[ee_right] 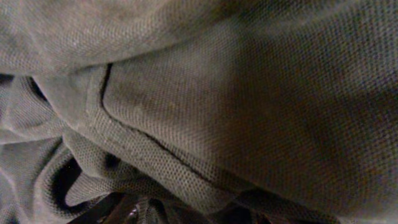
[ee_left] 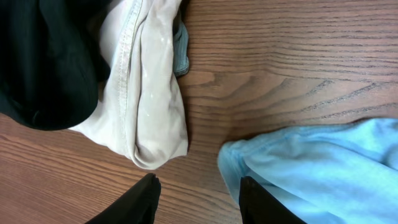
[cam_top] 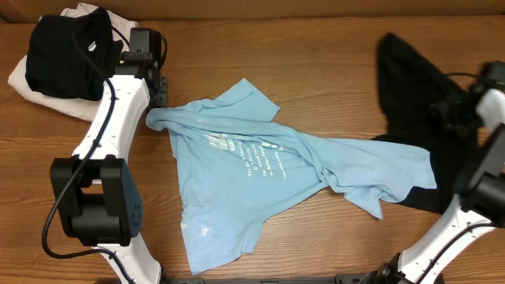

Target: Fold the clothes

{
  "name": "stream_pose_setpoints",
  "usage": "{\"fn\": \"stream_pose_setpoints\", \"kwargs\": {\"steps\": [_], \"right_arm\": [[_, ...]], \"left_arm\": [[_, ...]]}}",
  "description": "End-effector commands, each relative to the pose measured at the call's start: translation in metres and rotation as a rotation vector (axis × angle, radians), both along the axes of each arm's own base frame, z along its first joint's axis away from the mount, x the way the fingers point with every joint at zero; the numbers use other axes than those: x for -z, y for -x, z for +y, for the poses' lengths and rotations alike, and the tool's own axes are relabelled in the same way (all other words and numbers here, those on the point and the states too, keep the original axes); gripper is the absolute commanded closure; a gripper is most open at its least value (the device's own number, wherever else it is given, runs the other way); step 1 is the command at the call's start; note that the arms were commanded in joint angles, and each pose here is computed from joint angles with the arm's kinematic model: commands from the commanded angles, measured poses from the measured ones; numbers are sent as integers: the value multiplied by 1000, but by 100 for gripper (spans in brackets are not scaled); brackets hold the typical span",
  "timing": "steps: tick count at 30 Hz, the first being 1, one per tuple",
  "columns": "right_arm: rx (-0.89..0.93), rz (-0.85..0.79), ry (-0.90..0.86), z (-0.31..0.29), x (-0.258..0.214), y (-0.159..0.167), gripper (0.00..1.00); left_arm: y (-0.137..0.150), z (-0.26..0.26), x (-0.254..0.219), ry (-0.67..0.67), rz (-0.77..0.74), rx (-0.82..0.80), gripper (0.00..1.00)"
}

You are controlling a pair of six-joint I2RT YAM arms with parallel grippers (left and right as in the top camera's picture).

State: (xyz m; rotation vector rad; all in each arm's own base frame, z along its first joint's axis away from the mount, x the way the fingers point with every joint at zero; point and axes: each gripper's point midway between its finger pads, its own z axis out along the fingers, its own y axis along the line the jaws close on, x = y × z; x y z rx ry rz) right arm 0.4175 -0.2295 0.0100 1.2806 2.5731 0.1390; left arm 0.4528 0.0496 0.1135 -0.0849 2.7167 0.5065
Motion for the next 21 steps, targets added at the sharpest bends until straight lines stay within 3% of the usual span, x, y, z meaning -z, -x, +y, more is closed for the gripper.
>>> {"fn": "stream_pose_setpoints", "kwargs": {"steps": [1,8,13,17,21], "right_arm": [[106,-21,-46,-41,-2,11,38],[47,-189,-51,-60,-114,-13,21],[-43,-330,-14,-21,-217,-27,11],[-120,-382,-10,28,-273,-13,9],[-256,-359,-23,95,-306,17,9]], "left_arm": [[-6,3,-16,11,-44,-12,54],[-5,15,-22,3,-50,-38,45],[-2,9,-63,63,-69,-82,40],[2,-8,-108,162,-101,-40,39],[17,-14,-143,236,-164,-122,36]]}}
